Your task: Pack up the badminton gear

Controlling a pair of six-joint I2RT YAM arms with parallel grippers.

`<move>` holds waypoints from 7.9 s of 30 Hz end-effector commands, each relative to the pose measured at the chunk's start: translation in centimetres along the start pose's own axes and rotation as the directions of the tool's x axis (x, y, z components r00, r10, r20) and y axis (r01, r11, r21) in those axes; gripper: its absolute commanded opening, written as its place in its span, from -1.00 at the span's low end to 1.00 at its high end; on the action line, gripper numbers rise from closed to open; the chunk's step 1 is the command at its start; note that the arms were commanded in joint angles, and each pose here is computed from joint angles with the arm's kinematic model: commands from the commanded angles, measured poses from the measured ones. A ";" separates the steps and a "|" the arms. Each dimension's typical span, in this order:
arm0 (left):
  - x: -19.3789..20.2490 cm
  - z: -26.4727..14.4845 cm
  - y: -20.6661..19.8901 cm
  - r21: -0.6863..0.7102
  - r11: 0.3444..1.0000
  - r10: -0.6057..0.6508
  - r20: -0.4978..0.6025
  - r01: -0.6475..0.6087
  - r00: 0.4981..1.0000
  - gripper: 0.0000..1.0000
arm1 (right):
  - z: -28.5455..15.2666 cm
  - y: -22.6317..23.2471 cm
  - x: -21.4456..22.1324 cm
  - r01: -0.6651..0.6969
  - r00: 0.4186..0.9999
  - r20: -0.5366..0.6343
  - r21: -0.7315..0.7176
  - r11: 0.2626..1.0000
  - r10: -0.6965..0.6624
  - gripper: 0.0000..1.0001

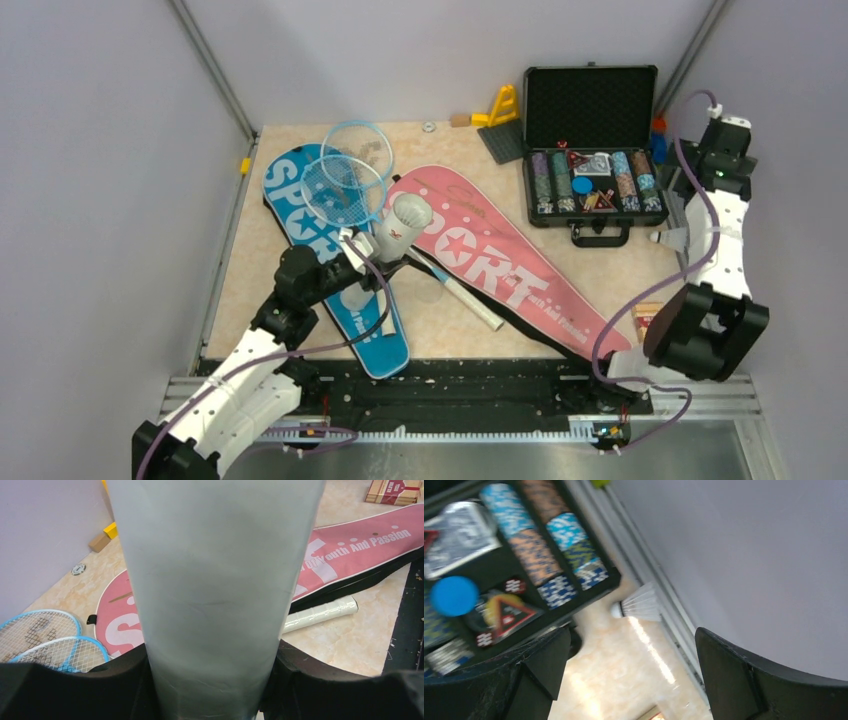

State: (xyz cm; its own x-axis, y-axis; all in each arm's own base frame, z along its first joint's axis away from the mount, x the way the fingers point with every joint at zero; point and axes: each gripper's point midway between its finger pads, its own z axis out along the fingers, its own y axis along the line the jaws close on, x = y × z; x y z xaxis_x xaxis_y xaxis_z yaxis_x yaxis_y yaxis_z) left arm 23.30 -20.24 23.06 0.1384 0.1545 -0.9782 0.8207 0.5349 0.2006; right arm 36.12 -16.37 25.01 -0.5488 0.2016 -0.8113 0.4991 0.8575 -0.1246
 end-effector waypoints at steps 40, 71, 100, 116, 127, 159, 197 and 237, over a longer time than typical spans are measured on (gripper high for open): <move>-0.1 0.4 1.1 -0.045 0.999 -0.009 -0.008 0.008 1.000 -0.42 | 14.6 -4.0 11.5 -0.395 0.887 -0.289 -0.070 0.916 0.360 -0.69; -0.3 0.7 -2.2 0.157 0.988 -0.004 0.004 0.003 1.000 -0.41 | -43.1 16.9 -4.4 0.449 0.854 0.385 -0.886 -0.119 0.351 -1.00; 0.1 1.7 -1.4 0.144 0.989 -0.032 -0.027 0.035 0.999 -0.41 | -44.5 35.5 6.9 0.391 0.904 0.421 -0.885 -0.252 -0.078 -1.00; -0.3 1.4 -1.9 0.159 0.987 -0.017 0.002 0.016 1.000 -0.41 | -44.0 37.6 10.5 0.303 0.902 0.361 -0.920 -0.249 -0.237 -0.62; -0.2 1.3 -1.5 0.133 0.991 -0.020 -0.002 0.020 1.000 -0.41 | -47.3 31.8 1.8 0.498 0.866 0.500 -0.853 -0.157 0.034 0.24; -0.5 0.7 -1.6 0.120 0.993 -0.001 0.009 0.000 1.000 -0.41 | -38.1 39.1 6.3 0.646 0.683 0.597 -0.762 -0.032 -0.422 0.89; -2.9 -5.7 8.1 -0.556 0.789 -0.149 0.243 0.263 0.959 -0.42 | -25.7 38.0 27.8 0.169 0.916 -0.066 -0.831 0.530 -0.395 0.19; -3.0 -3.0 4.1 -0.318 0.919 -0.167 0.217 0.232 0.962 -0.43 | -25.1 37.9 23.3 0.342 0.931 0.166 -0.705 0.622 -0.324 -1.00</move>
State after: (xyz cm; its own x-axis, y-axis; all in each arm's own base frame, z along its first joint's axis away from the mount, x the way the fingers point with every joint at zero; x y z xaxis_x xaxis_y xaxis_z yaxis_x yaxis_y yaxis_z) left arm 25.89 -13.85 24.69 0.0411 -0.1075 -0.9934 0.4821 0.8729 -0.0745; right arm 24.43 31.46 4.29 -0.7077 -0.1698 -0.6858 -0.2123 0.9769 -0.0228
